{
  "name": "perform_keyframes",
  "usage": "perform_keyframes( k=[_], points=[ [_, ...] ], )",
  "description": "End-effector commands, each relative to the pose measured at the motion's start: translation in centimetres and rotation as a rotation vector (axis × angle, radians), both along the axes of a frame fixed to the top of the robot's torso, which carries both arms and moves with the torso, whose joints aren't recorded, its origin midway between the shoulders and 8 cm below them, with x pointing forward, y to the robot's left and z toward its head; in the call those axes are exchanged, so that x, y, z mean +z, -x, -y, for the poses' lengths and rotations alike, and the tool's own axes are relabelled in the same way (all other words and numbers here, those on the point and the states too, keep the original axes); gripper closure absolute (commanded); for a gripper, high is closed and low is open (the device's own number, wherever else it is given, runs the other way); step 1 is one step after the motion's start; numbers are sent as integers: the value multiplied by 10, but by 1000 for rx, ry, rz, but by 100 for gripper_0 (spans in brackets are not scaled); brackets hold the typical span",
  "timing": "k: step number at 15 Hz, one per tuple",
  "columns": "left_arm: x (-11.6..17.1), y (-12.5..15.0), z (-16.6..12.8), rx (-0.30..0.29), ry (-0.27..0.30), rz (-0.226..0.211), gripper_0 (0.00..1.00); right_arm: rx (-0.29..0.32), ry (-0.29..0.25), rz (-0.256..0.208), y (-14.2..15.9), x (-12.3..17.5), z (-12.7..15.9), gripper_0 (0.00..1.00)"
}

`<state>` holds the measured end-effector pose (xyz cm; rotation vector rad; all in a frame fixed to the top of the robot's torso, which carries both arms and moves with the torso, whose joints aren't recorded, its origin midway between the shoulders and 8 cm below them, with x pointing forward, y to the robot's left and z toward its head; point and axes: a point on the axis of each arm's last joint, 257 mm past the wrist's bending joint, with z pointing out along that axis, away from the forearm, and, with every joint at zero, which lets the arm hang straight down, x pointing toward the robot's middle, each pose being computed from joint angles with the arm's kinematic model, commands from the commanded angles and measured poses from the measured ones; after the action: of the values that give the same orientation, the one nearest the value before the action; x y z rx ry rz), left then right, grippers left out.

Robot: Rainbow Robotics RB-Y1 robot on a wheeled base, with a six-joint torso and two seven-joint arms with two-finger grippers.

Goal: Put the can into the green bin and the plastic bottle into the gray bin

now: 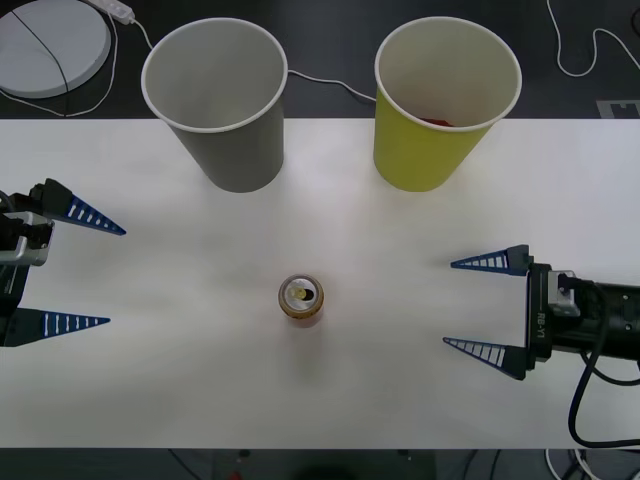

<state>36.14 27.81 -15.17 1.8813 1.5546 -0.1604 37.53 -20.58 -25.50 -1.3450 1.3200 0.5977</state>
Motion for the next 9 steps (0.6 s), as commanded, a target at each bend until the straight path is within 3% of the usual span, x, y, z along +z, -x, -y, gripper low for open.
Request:
perform_keyframes(
  k=[1, 4, 6, 9],
  points=[
    [0, 0, 0, 0, 0, 0, 0, 2, -27, -3, -3, -8, -16, 0],
    [0, 0, 0, 0, 0, 0, 0, 8, -59, -30, -7, -23, -31, 0],
    [0, 0, 0, 0, 0, 0, 0, 18, -77, -9, -12, -28, -43, 0],
    [0, 0, 0, 0, 0, 0, 0, 27, -112, -34, -17, -39, -62, 0]
  ],
)
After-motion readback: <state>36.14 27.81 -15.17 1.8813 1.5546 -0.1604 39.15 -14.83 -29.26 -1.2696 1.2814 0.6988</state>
